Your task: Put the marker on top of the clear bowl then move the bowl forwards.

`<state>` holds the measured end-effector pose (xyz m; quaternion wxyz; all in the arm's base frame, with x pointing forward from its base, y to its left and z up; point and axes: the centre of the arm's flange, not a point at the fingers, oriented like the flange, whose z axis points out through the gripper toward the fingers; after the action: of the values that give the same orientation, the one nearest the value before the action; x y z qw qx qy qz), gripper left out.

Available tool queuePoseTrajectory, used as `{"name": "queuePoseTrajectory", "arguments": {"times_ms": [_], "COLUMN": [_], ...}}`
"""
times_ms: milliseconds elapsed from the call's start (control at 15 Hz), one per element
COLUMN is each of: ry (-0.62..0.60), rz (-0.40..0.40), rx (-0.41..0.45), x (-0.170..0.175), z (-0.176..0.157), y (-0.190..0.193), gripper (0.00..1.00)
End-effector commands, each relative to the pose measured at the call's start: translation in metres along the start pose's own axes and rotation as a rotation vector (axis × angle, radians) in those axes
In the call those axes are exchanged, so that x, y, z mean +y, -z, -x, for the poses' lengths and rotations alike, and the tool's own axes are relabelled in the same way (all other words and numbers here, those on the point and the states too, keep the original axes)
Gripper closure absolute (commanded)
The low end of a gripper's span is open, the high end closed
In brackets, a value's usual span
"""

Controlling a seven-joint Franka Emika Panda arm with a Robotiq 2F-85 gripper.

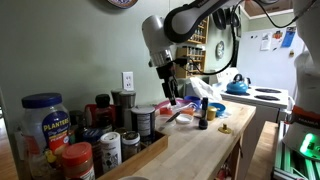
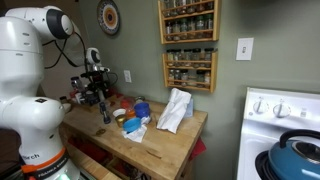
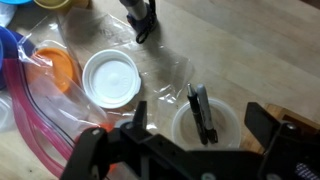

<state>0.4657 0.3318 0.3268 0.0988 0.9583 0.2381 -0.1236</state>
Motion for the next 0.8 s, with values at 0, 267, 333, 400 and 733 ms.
{"name": "queuePoseTrajectory", "arguments": {"times_ms": [0,267,333,400,733], "ry": [0.015,0.012,0.012,0.011,0.025], "rz": [0.021,-0.003,-0.003,-0.004,0.005], "rx": [-0.038,-0.03,-0.03,-0.029,-0.03], "x": [-0.008,-0.007,-0.007,-0.007,-0.01], "z": [-0.016,-0.012,-0.013,-0.013,-0.012], "y": [-0.016,-0.018,-0.019,-0.018,-0.026], "gripper": [0.0,0.0,0.0,0.0,0.0]}}
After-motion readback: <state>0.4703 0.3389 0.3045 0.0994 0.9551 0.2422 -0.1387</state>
